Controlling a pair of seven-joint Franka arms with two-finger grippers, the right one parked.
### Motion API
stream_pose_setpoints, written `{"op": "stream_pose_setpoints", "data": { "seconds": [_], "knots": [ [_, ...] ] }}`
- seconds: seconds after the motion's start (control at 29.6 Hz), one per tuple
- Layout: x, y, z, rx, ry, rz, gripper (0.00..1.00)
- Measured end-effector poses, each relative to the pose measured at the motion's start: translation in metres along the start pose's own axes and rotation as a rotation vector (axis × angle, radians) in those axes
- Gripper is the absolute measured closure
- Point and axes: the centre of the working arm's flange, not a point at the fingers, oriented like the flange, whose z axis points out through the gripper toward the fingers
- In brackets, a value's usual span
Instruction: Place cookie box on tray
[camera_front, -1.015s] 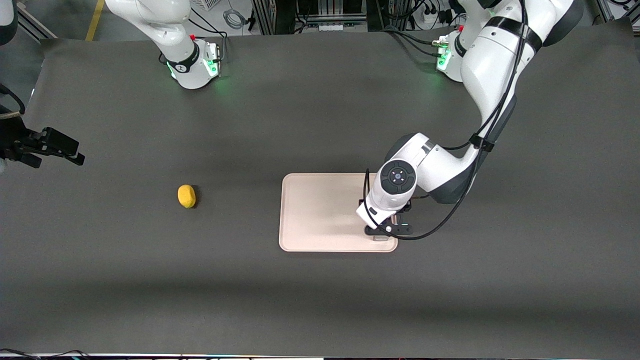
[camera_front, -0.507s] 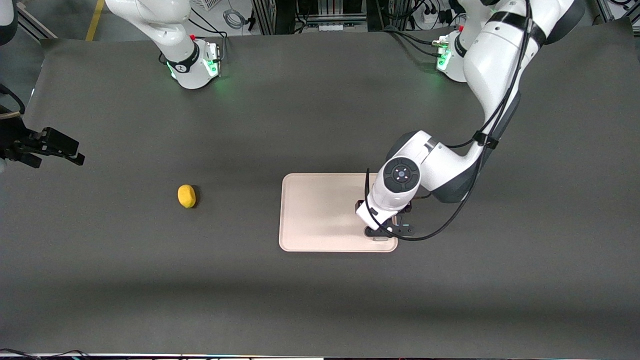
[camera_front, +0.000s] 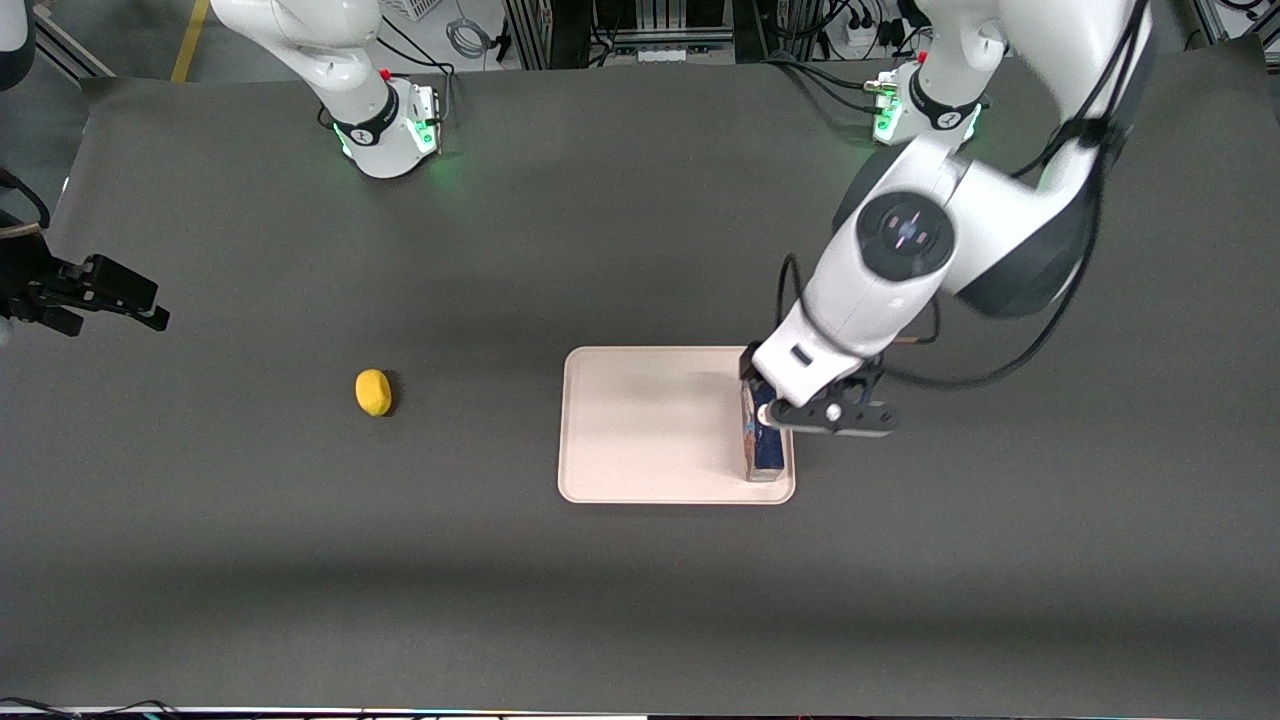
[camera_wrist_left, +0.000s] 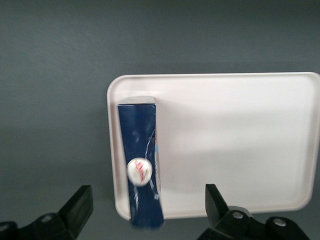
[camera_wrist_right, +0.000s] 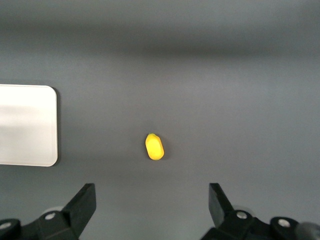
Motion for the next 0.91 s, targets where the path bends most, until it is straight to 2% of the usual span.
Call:
{"op": "stream_pose_setpoints", "data": {
  "seconds": [0.17,0.34,0.54,0.91],
  "knots": [
    [-0.017,-0.035,-0.02,0.041,0.017,0.025,0.0],
    [-0.035,-0.083,-0.031,0.015,0.001,0.009,0.0],
    [-0.06,-0.135,-0.042,0.013,0.002,-0.005,0.0],
    [-0.084,-0.149,-0.058,0.015,0.023,-0.028,0.0]
  ]
}}
